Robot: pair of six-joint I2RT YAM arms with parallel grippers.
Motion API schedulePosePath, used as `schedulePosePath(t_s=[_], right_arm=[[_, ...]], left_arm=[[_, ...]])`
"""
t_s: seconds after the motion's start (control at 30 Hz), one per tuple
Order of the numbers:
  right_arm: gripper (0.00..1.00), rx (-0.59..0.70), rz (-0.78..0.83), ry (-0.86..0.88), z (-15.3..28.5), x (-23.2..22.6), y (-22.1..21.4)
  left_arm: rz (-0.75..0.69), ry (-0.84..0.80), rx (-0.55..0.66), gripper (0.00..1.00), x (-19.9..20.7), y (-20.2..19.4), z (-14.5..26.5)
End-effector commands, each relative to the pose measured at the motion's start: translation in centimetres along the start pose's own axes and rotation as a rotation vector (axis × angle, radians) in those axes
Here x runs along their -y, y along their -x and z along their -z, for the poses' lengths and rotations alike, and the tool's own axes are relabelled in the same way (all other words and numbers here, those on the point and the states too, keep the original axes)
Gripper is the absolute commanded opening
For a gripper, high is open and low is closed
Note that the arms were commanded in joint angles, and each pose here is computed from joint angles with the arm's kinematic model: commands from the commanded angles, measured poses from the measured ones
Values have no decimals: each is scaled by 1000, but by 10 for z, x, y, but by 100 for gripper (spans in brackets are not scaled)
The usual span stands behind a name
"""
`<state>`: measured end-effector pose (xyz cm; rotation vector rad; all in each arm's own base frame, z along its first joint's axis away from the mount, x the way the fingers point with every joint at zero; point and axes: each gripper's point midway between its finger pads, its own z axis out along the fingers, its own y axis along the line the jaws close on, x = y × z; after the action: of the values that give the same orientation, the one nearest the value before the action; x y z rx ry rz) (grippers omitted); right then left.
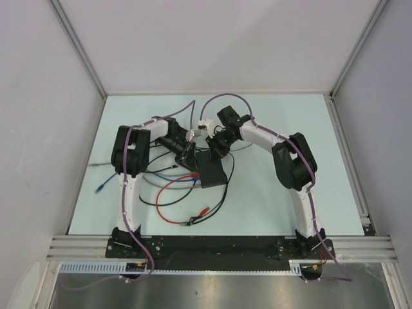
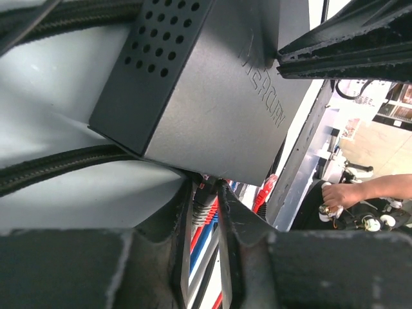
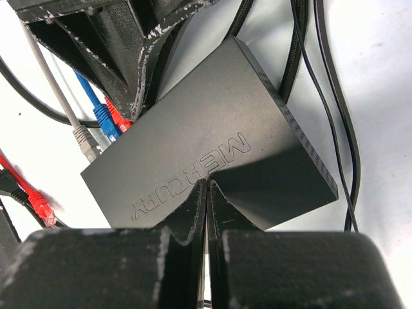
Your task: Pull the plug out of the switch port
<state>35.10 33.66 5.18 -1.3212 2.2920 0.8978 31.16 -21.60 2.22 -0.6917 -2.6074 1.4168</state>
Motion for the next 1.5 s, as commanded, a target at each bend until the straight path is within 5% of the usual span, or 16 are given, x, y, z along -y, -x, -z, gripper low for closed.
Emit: schedulePosePath(t_s=[0.0, 0.2, 0.57, 0.83, 1.07, 1.47], right_arm=[[0, -43, 10, -42, -8, 11, -14], [0, -43, 10, -42, -8, 11, -14], [0, -47, 16, -48, -9, 10, -14], [0, -58, 10, -44, -10, 10, -17], [0, -128, 33, -73, -20, 15, -40], [0, -178, 35, -96, -26, 18, -54]], left_arm=[[-29, 47, -42, 14, -9, -5, -16], [-65, 68, -29, 0, -3, 7, -5], [-43, 20, -44, 0, 0, -11, -19], [-109, 99, -29, 0, -7, 21, -3], [-65, 83, -65, 0, -12, -7, -12], [-107, 92, 34, 0, -7, 14, 3]])
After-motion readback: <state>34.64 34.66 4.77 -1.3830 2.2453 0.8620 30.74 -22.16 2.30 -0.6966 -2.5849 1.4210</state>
